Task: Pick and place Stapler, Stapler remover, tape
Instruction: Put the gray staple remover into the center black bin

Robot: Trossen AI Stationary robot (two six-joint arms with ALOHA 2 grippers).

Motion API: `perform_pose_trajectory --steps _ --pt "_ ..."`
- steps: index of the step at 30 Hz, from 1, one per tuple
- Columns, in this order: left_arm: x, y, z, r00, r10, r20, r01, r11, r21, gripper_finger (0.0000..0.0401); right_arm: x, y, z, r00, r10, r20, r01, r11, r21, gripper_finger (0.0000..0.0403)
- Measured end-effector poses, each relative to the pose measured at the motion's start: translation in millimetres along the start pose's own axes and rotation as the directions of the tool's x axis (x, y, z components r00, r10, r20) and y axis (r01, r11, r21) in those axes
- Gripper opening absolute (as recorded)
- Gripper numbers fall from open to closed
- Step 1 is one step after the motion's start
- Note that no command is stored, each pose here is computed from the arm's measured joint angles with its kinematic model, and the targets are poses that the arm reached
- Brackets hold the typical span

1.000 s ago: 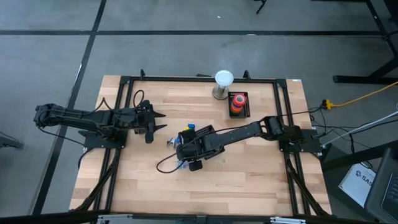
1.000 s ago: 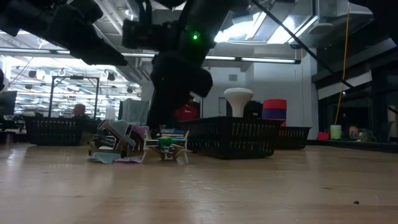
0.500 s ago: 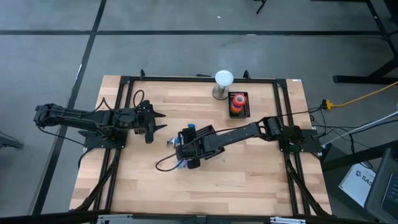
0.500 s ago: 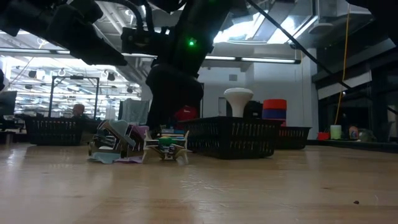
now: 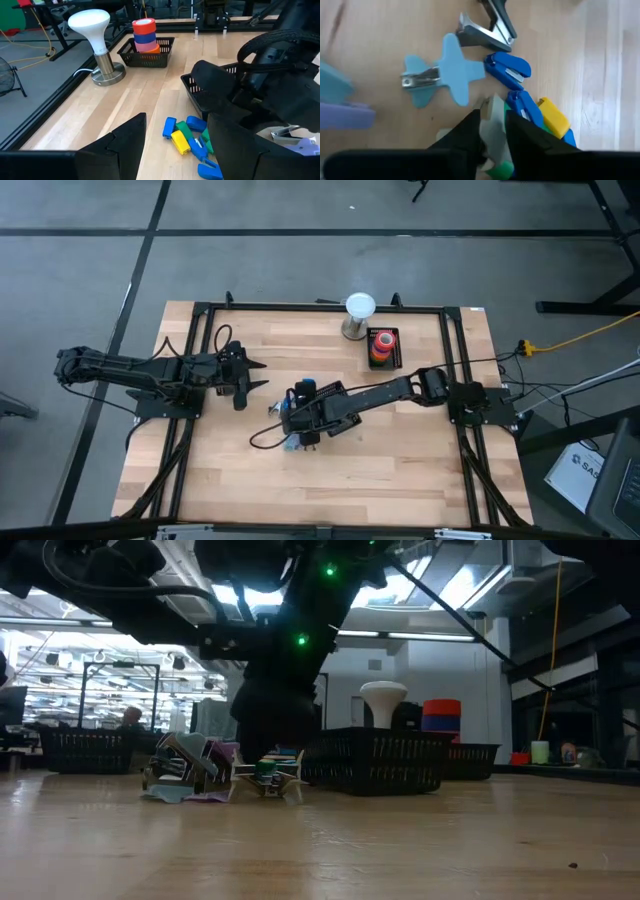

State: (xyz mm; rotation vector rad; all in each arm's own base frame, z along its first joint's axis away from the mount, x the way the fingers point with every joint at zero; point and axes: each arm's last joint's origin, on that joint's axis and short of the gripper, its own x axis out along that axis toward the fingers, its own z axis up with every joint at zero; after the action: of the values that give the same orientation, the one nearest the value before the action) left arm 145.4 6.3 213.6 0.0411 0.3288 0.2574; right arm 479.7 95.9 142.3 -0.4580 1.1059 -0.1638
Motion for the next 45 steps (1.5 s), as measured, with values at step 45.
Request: perform_pose_trajectory --steps 45 --pt "0 0 0 1.000 -0.001 0.001 0.001 1.000 0.000 0.0210 -87 -26 -3 0.979 -0.144 -0.144 0.164 0.976 0.140 0.0003"
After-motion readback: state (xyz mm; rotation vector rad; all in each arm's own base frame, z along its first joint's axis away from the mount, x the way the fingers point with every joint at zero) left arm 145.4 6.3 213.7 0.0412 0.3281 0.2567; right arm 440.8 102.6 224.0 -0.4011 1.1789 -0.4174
